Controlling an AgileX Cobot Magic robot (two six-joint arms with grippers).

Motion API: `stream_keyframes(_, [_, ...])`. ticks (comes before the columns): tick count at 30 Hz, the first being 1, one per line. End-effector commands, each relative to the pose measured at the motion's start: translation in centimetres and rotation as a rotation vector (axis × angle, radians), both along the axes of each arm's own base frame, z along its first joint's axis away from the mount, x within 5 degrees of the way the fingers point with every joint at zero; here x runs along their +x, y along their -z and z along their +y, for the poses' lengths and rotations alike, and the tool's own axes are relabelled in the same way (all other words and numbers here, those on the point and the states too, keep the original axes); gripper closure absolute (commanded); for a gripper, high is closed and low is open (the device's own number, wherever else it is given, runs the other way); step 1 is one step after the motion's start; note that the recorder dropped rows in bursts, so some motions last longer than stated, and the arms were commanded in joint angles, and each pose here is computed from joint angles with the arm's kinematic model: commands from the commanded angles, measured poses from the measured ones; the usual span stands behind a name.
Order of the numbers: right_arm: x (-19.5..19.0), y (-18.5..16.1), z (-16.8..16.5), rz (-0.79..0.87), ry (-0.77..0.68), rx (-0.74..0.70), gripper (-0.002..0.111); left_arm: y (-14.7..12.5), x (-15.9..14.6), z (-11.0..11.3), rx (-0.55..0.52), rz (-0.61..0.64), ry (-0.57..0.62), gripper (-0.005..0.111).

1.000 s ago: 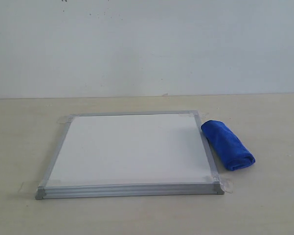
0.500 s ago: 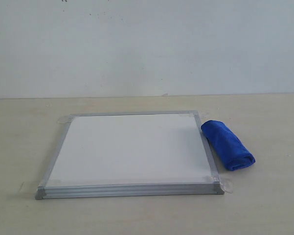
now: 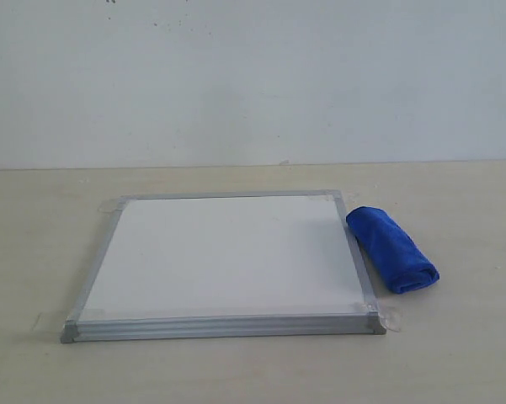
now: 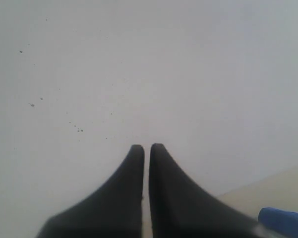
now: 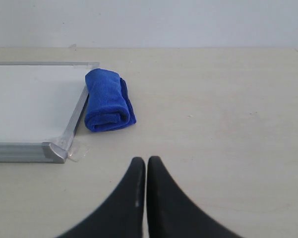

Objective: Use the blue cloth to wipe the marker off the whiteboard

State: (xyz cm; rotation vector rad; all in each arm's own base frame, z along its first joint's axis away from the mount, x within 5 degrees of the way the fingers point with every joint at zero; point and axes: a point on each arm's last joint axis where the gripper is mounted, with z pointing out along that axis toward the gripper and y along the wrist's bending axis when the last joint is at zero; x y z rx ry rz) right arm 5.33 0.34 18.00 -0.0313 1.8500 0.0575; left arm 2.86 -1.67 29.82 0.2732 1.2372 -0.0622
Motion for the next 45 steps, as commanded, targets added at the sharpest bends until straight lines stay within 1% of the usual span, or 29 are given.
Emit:
stream_keyframes(1, [0.0,-0.1,0.0,-0.009,0.006,-0.005,0.107,0.1,0.1,0.1,-0.014,0.005,-0.005,0.103])
stream_keyframes(2, [0.0,-0.1,0.0,-0.009,0.006,-0.005,0.107,0.1,0.1,0.0,-0.007,0.005,-0.004,0.103])
stream_keyframes(3, [0.0,-0.1,0.0,-0.009,0.006,-0.005,0.107,0.2,0.1,0.1,0.028,0.001,-0.020,0.103])
stream_keyframes(4, [0.0,-0.1,0.0,-0.009,0.006,-0.005,0.107,0.3,0.2,0.1,0.129,-0.008,-0.055,0.103])
stream_keyframes(6, [0.0,-0.1,0.0,-0.009,0.006,-0.005,0.107,0.8,0.3,0.2,0.399,-0.018,-0.130,0.103])
stream_keyframes(9, [0.0,-0.1,0.0,-0.009,0.006,-0.005,0.107,1.5,0.5,0.7,0.842,-0.029,-0.271,0.103])
stream_keyframes(10, [0.0,-0.1,0.0,-0.009,0.006,-0.005,0.107,1.8,0.6,0.9,0.961,-0.024,-0.308,0.103])
stream_keyframes(11, [0.0,-0.1,0.0,-0.009,0.006,-0.005,0.107,2.0,0.7,1.1,1.042,-0.025,-0.337,0.103])
stream_keyframes(12, [0.0,-0.1,0.0,-0.009,0.005,-0.003,0.107,2.2,0.8,1.2,1.099,-0.022,-0.355,0.103])
stream_keyframes(13, [0.0,-0.1,0.0,-0.009,0.005,-0.003,0.107,2.4,0.9,1.2,1.124,-0.020,-0.362,0.103])
stream_keyframes(19, [0.0,-0.1,0.0,-0.009,0.005,-0.003,0.107,3.5,1.2,1.2,1.144,0.009,-0.347,0.103])
stream_keyframes(34, [0.0,-0.1,0.0,-0.009,0.005,-0.003,0.107,3.5,1.2,1.2,1.144,0.009,-0.347,0.103])
stream_keyframes(35, [0.0,-0.1,0.0,-0.009,0.005,-0.003,0.107,3.4,1.2,1.2,1.145,0.003,-0.352,0.103])
stream_keyframes(39, [0.0,-0.1,0.0,-0.009,0.005,-0.003,0.107,2.4,1.1,1.3,1.126,-0.092,-0.422,0.103])
stream_keyframes(45, [0.0,-0.1,0.0,-0.009,0.005,-0.003,0.107,1.7,1.0,1.3,1.102,-0.158,-0.467,0.103])
